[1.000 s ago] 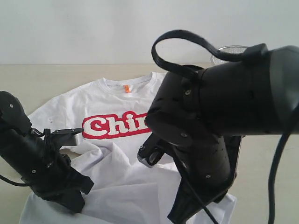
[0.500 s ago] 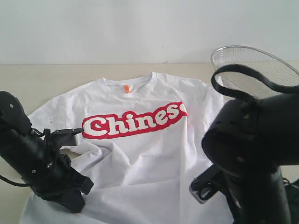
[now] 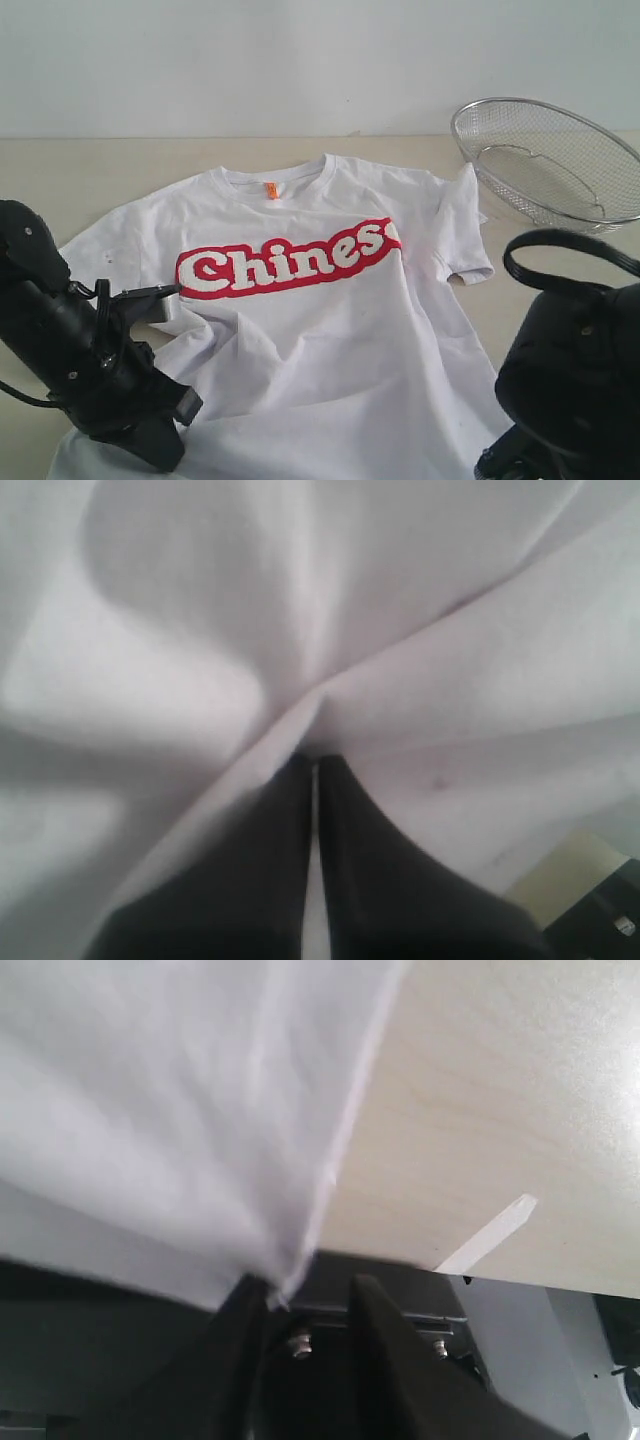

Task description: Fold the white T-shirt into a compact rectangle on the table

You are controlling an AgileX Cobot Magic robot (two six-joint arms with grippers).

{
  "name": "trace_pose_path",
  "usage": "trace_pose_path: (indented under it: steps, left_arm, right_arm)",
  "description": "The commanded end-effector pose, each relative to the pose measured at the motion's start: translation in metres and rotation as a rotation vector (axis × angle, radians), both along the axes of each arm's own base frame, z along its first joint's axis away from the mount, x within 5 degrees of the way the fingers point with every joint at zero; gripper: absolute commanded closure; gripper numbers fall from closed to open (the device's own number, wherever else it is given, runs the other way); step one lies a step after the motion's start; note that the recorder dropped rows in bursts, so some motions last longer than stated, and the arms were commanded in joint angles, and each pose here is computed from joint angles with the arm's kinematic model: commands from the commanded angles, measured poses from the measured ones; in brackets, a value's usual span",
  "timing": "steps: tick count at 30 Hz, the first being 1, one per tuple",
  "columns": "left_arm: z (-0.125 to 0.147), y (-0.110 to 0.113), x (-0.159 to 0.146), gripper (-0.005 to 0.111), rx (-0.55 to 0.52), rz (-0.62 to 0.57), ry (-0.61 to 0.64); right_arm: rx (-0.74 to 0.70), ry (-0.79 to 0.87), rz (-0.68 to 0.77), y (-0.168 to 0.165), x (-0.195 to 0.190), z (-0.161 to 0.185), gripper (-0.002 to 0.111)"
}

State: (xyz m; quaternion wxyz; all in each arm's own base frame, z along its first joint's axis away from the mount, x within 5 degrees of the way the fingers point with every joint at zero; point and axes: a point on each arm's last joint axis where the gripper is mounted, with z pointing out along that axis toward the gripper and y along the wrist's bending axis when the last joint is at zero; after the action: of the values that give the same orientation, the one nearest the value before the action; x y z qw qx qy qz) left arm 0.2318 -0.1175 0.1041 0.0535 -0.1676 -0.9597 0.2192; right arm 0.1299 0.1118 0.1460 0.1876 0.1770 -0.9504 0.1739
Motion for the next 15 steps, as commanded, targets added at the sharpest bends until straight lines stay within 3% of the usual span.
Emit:
trace_pose_path:
  steps: [1, 3, 6, 9, 13, 15]
  left_arm:
    - [-0.008, 0.004, -0.006, 0.102, 0.034, -0.032, 0.018]
    - [-0.009, 0.004, -0.008, 0.102, 0.037, -0.033, 0.023]
    - [-0.009, 0.005, -0.008, 0.102, 0.040, -0.031, 0.021]
    - [-0.010, 0.005, -0.007, 0.102, 0.044, -0.028, 0.005]
    - [-0.003, 0.004, -0.007, 0.102, 0.027, -0.033, 0.005]
    - [0.007, 0.002, -0.007, 0.102, 0.003, -0.040, -0.003]
  right_arm:
    - [-0.024, 0.007, 0.021, -0.005, 0.000, 0.002, 0.049]
    - [-0.029, 0.002, 0.029, -0.006, 0.001, 0.002, 0.037]
    - [-0.069, -0.048, 0.093, -0.009, 0.009, 0.004, 0.041]
    - [-0.118, -0.162, 0.176, -0.009, 0.027, 0.013, 0.062]
    - [-0.155, -0.331, 0.274, -0.001, 0.055, 0.032, 0.108]
    - [-0.191, -0.473, 0.302, 0.004, 0.074, 0.047, 0.109]
